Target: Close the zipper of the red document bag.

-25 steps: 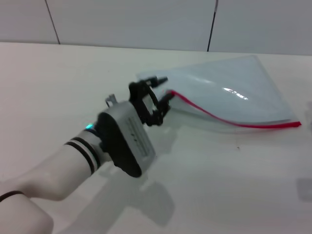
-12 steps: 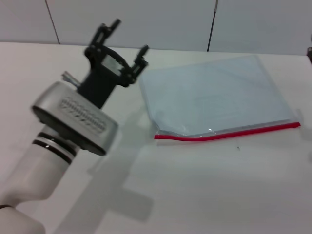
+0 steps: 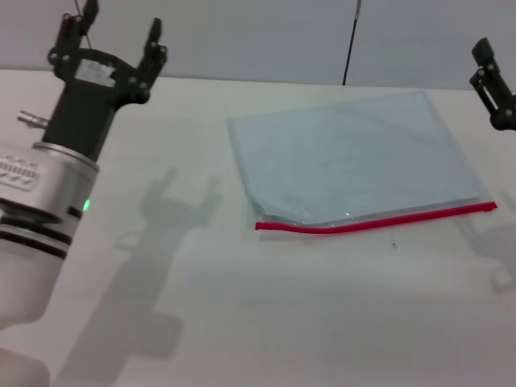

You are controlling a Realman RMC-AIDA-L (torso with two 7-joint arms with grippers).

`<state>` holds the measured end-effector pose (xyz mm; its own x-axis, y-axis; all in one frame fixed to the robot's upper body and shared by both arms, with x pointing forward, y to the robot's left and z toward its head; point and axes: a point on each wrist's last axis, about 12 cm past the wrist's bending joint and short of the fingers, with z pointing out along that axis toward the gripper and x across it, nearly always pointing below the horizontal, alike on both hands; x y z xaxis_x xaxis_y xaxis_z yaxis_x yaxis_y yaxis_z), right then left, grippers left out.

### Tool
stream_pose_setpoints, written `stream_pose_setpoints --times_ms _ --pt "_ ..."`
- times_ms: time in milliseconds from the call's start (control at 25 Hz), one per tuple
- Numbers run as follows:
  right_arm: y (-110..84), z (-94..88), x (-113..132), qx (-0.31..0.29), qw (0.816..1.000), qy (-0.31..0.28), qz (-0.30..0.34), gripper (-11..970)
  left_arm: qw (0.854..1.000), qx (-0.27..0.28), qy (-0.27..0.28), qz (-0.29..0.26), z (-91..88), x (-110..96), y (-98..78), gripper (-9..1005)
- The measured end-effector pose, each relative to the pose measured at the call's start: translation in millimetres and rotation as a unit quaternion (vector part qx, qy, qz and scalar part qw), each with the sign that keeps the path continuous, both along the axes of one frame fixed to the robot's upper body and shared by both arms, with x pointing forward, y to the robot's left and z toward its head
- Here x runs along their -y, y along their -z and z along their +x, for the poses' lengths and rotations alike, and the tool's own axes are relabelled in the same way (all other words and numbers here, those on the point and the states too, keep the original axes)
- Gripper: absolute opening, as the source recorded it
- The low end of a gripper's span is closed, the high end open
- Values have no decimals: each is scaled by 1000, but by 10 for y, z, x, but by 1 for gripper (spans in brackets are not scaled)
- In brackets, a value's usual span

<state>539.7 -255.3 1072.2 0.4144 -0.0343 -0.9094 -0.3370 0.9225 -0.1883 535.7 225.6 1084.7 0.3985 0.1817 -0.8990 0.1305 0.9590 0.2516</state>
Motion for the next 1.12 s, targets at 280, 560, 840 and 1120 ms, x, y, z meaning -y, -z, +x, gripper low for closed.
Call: stream_pose_setpoints --times_ms 280,560,840,1120 --pt "-37 -29 51 4 999 -20 33 745 996 0 2 -92 16 -239 27 780" --pt "-39 -15 88 1 999 -7 40 744 994 1 -22 -111 21 -302 37 775" --pt "-34 4 226 -7 997 32 71 742 992 -4 -36 -121 44 -332 44 770" --pt "4 32 275 -27 995 52 79 741 992 -7 -37 -117 51 -344 55 770"
